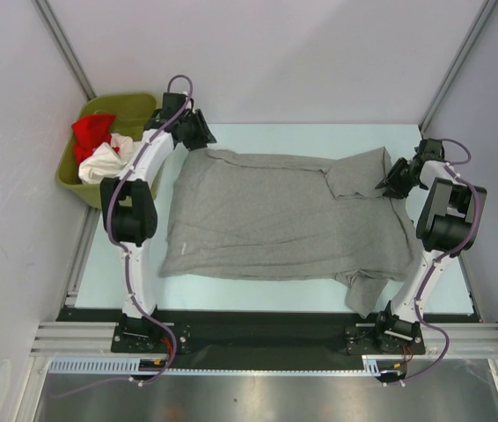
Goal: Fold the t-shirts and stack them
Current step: Fold the tshirt
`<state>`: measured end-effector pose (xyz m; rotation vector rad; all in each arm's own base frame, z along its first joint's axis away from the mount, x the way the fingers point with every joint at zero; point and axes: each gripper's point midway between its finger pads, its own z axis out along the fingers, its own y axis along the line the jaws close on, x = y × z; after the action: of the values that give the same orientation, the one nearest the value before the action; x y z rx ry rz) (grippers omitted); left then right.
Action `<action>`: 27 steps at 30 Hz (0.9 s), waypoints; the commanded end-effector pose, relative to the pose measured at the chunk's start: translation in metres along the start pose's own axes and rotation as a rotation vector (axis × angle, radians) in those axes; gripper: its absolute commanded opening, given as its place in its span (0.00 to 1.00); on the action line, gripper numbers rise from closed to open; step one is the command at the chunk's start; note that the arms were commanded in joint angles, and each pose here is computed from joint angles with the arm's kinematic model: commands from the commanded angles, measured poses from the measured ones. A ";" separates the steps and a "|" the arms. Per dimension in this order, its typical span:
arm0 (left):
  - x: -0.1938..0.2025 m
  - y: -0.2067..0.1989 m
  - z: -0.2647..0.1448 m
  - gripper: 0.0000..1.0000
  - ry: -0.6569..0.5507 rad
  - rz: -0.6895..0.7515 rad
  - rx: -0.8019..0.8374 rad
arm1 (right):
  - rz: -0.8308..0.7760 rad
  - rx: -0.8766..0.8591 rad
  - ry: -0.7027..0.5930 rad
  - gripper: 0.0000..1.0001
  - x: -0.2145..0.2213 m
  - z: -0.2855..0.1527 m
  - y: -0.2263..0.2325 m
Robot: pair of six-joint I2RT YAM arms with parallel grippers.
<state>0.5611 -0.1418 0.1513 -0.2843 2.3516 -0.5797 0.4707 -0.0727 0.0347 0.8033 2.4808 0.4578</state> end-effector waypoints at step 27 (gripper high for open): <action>-0.046 0.026 0.044 0.50 -0.191 -0.096 -0.145 | -0.113 0.075 -0.009 0.19 -0.012 -0.002 0.008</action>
<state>0.6035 -0.1229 0.1130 -0.4884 2.3022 -0.4027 0.4703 -0.0721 0.0326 0.7111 2.5644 0.3273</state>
